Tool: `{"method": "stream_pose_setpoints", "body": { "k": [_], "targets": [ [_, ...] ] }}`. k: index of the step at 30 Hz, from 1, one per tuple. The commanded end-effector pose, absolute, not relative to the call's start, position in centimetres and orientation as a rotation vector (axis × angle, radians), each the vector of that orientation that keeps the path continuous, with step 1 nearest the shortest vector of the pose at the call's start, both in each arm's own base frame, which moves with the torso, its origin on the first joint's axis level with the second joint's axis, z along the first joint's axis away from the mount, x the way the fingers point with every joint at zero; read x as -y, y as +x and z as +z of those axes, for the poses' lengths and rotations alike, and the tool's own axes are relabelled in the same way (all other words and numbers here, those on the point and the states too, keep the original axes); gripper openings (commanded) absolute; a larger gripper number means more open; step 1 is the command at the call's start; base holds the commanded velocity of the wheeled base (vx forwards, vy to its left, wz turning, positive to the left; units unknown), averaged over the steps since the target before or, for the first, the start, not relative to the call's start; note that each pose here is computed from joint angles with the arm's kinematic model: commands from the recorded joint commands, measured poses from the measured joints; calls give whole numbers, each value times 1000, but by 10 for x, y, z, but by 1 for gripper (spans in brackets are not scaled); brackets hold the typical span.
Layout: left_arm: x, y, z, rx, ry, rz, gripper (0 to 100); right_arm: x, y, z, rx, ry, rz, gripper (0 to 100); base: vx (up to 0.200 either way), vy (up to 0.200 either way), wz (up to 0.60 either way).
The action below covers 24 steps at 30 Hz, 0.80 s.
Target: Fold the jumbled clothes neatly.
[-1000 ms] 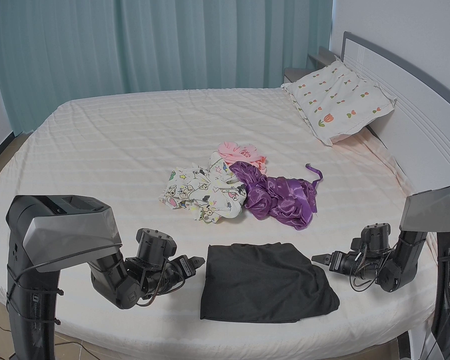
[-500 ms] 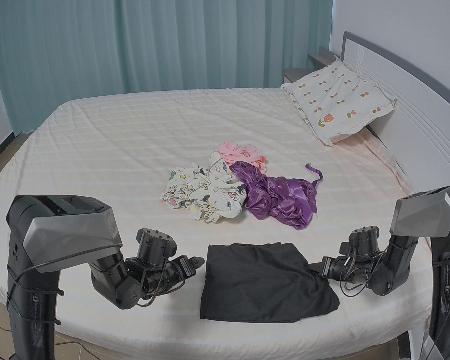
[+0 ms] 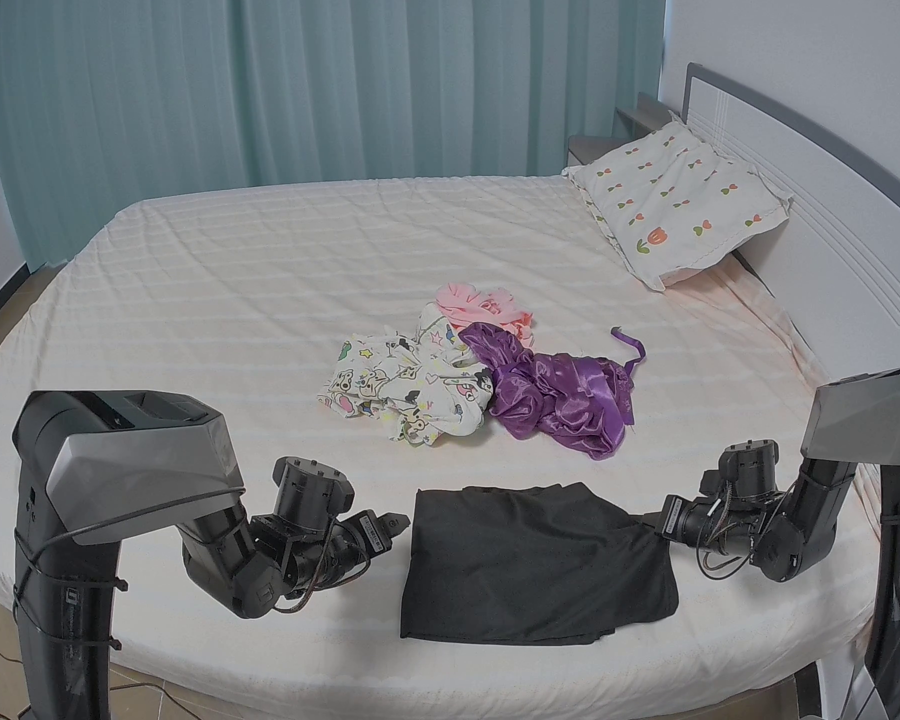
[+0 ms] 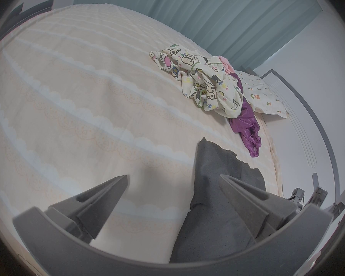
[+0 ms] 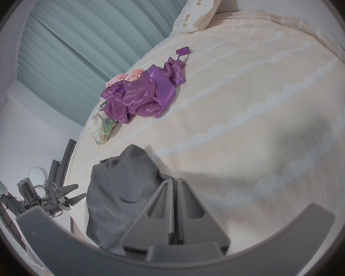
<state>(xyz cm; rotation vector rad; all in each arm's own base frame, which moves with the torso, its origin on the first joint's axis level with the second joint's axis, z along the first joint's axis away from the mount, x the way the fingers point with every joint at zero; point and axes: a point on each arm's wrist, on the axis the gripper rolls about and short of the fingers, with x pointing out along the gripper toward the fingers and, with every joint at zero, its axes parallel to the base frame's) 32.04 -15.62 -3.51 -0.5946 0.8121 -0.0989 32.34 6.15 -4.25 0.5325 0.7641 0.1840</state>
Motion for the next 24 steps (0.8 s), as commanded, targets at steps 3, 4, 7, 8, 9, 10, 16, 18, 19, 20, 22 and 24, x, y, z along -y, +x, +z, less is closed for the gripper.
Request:
{"method": "stream_pose_setpoints", "body": {
  "k": [3, 4, 7, 8, 9, 10, 16, 18, 19, 20, 22, 24],
  "targets": [
    [156, 320, -35, -812, -595, -98, 100, -44, 325, -33, -724, 539, 145, 0, 0, 0, 0],
    [156, 320, -35, -811, -595, -99, 100, -42, 324, -33, -727, 536, 141, 0, 0, 0, 0],
    [156, 320, -35, -812, -595, -98, 100, -41, 319, -33, -743, 503, 148, 0, 0, 0, 0],
    [156, 320, -35, -812, -595, -98, 100, -41, 318, -35, -750, 482, 152, 0, 0, 0, 0],
    [156, 320, -35, -812, -595, -98, 100, -41, 317, -37, -755, 467, 157, 0, 0, 0, 0],
    [156, 320, -35, -812, -595, -98, 100, -41, 316, -38, -757, 458, 160, 0, 0, 0, 0],
    [156, 320, -35, -812, -595, -98, 100, -42, 312, -39, -777, 450, 171, 100, 0, 0, 0],
    [156, 320, -35, -812, -593, -98, 100, -41, 313, -38, -768, 458, 175, 100, 0, 0, 0],
    [156, 320, -35, -812, -593, -98, 100, -42, 315, -38, -766, 467, 180, 100, 0, 0, 0],
    [156, 320, -35, -812, -593, -98, 100, -42, 317, -36, -759, 479, 184, 100, 0, 0, 0],
    [156, 320, -35, -812, -593, -98, 100, -44, 322, -36, -755, 522, 190, 100, 0, 0, 0],
    [156, 320, -35, -812, -593, -98, 100, -47, 326, -36, -752, 557, 186, 100, 0, 0, 0]
  ]
}}
